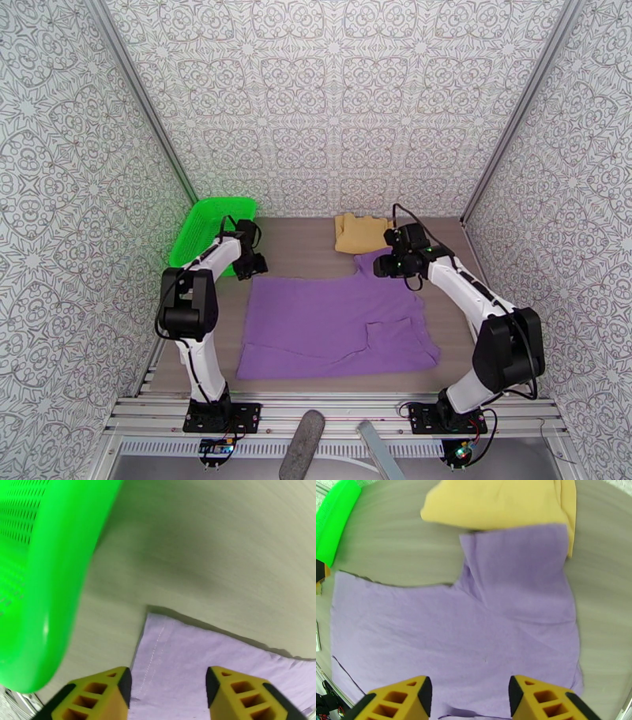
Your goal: Fold and stack the mixed laundry pile
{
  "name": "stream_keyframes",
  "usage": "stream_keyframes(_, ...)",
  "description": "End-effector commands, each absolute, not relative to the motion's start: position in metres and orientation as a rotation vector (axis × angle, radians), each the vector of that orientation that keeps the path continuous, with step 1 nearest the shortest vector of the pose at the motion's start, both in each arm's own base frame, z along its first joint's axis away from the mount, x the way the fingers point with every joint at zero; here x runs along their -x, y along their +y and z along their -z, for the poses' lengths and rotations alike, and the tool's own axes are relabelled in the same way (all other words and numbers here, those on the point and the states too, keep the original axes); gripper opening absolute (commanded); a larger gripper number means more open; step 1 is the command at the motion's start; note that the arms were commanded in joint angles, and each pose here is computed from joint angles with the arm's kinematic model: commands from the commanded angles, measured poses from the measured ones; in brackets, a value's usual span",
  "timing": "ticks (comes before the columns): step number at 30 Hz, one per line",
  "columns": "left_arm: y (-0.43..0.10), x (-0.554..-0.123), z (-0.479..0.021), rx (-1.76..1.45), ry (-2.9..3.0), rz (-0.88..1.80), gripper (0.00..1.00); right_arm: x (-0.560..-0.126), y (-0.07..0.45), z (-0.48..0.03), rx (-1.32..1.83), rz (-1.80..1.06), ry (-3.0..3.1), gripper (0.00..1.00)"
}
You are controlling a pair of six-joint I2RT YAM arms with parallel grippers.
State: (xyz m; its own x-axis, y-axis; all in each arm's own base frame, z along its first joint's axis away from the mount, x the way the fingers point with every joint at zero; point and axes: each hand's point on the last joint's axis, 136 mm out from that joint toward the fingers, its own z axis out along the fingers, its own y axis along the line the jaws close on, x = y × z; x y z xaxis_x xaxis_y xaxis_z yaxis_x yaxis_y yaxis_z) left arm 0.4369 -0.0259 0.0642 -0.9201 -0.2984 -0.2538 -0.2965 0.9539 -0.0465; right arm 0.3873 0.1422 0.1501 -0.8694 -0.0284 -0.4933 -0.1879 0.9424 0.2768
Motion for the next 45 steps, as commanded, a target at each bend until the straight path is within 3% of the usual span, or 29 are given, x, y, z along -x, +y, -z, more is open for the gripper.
stream_keyframes(1, -0.035, -0.444, -0.074, 0.151, 2.841, -0.055, 0.47, -0.382, 0.146, -0.161, 0.164, -0.489, 2.558, 0.56)
stream_keyframes(6, -0.044, -0.436, -0.076, -0.128, 2.868, -0.068, 0.56, -0.377, 0.148, -0.159, 0.146, -0.519, 2.563, 0.57)
stream_keyframes(11, -0.039, -0.428, -0.056, -0.256, 2.953, -0.093, 0.48, -0.371, 0.148, -0.157, 0.147, -0.527, 2.574, 0.57)
stream_keyframes(31, -0.011, -0.445, -0.032, -0.199, 2.975, -0.175, 0.48, -0.361, 0.146, -0.142, 0.153, -0.526, 2.613, 0.57)
stream_keyframes(41, -0.02, -0.445, -0.011, -0.206, 3.026, -0.093, 0.47, -0.358, 0.145, -0.14, 0.156, -0.52, 2.619, 0.56)
stream_keyframes(45, -0.026, -0.445, -0.008, -0.218, 3.035, -0.053, 0.42, -0.357, 0.143, -0.142, 0.16, -0.512, 2.62, 0.56)
